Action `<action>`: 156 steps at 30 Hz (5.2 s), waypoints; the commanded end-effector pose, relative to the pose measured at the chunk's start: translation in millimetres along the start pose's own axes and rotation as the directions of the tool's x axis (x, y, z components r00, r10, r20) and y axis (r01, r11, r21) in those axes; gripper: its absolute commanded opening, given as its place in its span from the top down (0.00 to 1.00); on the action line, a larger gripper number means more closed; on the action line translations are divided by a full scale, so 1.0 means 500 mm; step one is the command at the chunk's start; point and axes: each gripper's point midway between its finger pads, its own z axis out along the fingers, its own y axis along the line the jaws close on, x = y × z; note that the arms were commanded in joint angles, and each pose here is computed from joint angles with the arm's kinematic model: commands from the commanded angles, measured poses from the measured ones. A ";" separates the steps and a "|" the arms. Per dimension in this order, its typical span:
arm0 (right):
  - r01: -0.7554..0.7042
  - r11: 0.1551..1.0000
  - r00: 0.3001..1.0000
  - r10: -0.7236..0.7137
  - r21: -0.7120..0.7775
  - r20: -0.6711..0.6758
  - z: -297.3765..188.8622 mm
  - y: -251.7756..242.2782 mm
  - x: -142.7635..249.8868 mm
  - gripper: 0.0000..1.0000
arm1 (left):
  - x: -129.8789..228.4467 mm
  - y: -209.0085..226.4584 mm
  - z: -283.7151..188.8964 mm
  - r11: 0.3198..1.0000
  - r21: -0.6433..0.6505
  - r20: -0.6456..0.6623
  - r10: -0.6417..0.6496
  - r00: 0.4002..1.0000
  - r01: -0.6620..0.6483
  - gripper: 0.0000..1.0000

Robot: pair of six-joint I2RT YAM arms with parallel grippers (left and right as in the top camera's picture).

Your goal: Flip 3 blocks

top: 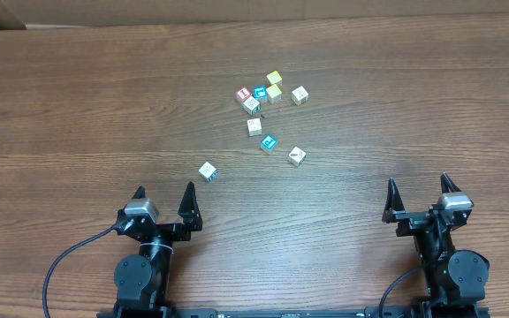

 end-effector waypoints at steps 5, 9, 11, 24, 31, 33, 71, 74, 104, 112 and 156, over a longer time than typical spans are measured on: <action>0.004 1.000 1.000 -0.004 0.000 0.007 0.000 -0.001 0.002 0.00 | -0.001 -0.002 -0.001 1.000 0.008 0.006 0.015 1.000 -0.015 0.00; 0.004 1.000 1.000 -0.004 0.000 0.007 0.000 -0.001 0.002 0.00 | -0.001 -0.002 -0.001 1.000 0.008 0.006 0.015 1.000 -0.015 0.00; 0.004 1.000 1.000 -0.004 0.000 0.007 0.000 -0.001 0.002 0.00 | -0.001 -0.002 -0.001 1.000 0.008 0.005 0.015 1.000 -0.015 0.00; 0.004 1.000 1.000 -0.004 0.000 0.007 0.000 -0.001 0.002 0.00 | -0.001 -0.002 -0.001 1.000 0.008 0.005 0.015 1.000 -0.015 0.00; 0.004 1.000 1.000 -0.004 0.000 0.007 0.000 -0.001 0.002 0.00 | -0.001 -0.002 -0.001 1.000 0.008 0.006 0.015 1.000 -0.015 0.00; 0.004 1.000 1.000 -0.004 0.000 0.007 0.000 -0.001 0.002 0.00 | -0.001 -0.002 -0.001 1.000 0.008 0.006 0.015 1.000 -0.015 0.00; 0.004 1.000 1.000 -0.004 0.000 0.007 0.000 -0.001 0.002 0.00 | -0.001 -0.002 -0.001 1.000 0.008 0.006 0.015 1.000 -0.015 0.00; 0.004 1.000 1.000 -0.004 0.000 0.007 0.000 -0.001 0.002 0.00 | -0.001 -0.002 -0.001 1.000 0.008 0.006 0.015 1.000 -0.015 0.00; -0.067 0.995 0.997 0.069 -0.067 0.027 -0.057 0.040 -0.298 0.00 | -0.001 -0.002 -0.001 1.000 0.008 0.006 0.015 1.000 -0.015 0.00; -0.100 0.993 0.977 0.087 -0.060 -0.194 -0.018 0.054 -0.482 0.00 | -0.001 -0.002 -0.001 1.000 0.009 0.005 0.015 1.000 -0.015 0.00; -0.215 0.960 0.092 0.201 0.177 -0.975 0.313 0.216 0.044 0.41 | -0.001 -0.002 -0.001 1.000 0.008 0.006 0.015 1.000 -0.015 0.00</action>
